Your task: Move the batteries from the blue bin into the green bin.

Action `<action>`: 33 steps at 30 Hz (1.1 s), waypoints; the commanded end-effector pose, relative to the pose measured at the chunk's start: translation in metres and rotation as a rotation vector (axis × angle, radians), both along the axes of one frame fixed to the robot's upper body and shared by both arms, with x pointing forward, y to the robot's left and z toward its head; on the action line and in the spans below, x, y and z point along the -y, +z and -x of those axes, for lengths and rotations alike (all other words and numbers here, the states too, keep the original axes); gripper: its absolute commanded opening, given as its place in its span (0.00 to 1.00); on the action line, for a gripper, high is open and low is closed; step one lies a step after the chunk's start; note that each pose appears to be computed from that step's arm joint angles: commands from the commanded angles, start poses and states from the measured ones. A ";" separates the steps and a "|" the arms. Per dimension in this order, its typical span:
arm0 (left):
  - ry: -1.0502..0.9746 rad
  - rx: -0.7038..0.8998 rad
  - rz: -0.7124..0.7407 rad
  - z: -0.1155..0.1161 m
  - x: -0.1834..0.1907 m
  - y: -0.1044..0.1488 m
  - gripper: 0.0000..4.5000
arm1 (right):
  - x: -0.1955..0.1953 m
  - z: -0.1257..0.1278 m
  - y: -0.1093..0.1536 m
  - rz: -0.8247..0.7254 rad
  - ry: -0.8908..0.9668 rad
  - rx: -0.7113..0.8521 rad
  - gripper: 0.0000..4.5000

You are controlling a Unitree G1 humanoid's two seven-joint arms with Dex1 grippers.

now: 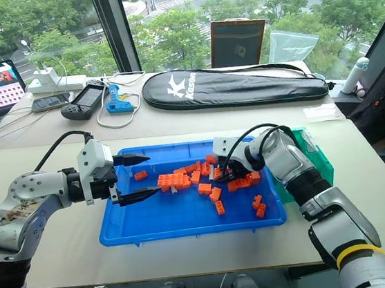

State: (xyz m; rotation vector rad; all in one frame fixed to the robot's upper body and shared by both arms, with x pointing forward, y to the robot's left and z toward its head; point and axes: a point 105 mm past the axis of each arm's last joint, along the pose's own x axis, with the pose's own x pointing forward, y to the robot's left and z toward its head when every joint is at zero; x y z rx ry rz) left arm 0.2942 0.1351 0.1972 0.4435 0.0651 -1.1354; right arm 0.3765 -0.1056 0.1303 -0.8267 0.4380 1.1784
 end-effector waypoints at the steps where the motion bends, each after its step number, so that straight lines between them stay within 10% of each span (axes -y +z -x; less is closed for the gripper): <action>1: -0.010 0.050 -0.007 0.002 0.001 0.010 1.00 | 0.005 0.005 0.033 -0.033 0.016 0.063 0.32; 14: -0.034 0.050 -0.004 -0.001 0.005 0.010 1.00 | 0.029 0.079 0.032 0.044 0.064 -0.229 0.32; 18: -0.044 0.049 -0.005 -0.002 0.007 0.010 1.00 | 0.029 0.092 0.021 0.069 0.076 -0.275 0.68; 22: -0.047 0.050 -0.008 -0.001 0.006 0.010 1.00 | 0.026 0.082 0.031 0.026 0.050 -0.228 0.99; 33: -0.043 0.055 -0.015 -0.003 0.006 0.011 1.00 | -0.003 0.029 0.037 -0.176 -0.049 -0.050 0.99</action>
